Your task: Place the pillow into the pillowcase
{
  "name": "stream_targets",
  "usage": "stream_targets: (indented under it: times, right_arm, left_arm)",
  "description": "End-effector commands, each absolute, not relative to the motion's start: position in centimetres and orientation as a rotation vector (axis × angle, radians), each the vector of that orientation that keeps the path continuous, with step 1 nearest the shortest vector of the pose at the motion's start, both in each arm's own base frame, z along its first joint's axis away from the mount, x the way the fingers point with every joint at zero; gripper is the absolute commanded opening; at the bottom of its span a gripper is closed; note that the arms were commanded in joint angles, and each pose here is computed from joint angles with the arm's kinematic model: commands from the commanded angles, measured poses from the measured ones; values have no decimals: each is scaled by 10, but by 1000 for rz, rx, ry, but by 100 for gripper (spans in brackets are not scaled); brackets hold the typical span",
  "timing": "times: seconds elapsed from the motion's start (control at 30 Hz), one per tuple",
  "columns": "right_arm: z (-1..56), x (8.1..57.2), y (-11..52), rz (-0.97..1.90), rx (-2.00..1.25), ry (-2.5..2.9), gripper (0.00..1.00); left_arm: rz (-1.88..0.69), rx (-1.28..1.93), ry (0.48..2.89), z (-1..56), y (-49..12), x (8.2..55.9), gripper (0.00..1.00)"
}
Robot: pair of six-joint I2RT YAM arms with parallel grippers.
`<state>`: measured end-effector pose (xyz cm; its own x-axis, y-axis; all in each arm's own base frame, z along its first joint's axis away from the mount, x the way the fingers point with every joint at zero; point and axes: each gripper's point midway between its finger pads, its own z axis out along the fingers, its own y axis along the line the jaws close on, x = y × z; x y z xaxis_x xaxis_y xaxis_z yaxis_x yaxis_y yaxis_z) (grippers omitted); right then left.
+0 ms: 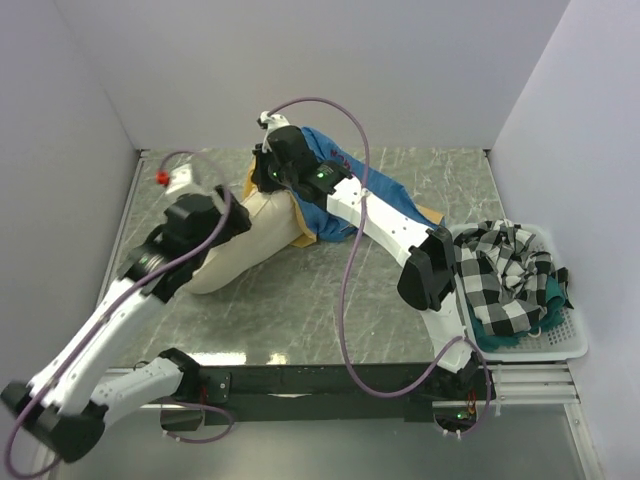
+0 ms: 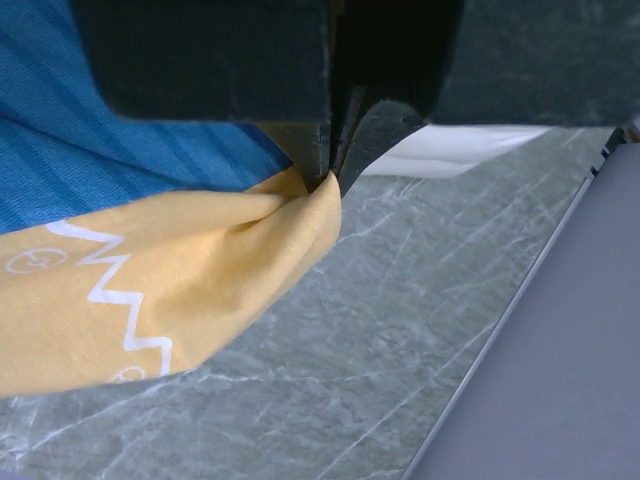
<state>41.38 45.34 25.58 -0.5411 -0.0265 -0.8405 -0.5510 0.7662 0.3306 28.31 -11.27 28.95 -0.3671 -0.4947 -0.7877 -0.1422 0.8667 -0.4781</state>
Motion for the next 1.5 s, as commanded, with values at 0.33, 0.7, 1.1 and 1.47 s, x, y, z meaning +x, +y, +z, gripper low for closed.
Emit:
stream_targets:
  times: [0.33, 0.7, 1.1, 1.47]
  right_arm:
    - [271, 414, 439, 757, -453, 2072, 0]
    - [345, 388, 374, 653, -388, 1868, 74]
    - [343, 344, 299, 597, -284, 1728, 93]
    - [269, 392, 320, 430, -333, 1828, 87]
  left_arm:
    - [-311, -86, 2060, 262, -146, 308, 69]
    - [-396, -157, 2115, 277, -164, 315, 1]
    - [-492, -190, 2120, 287, -165, 324, 1]
    - [-522, -182, 2129, 293, -168, 326, 1]
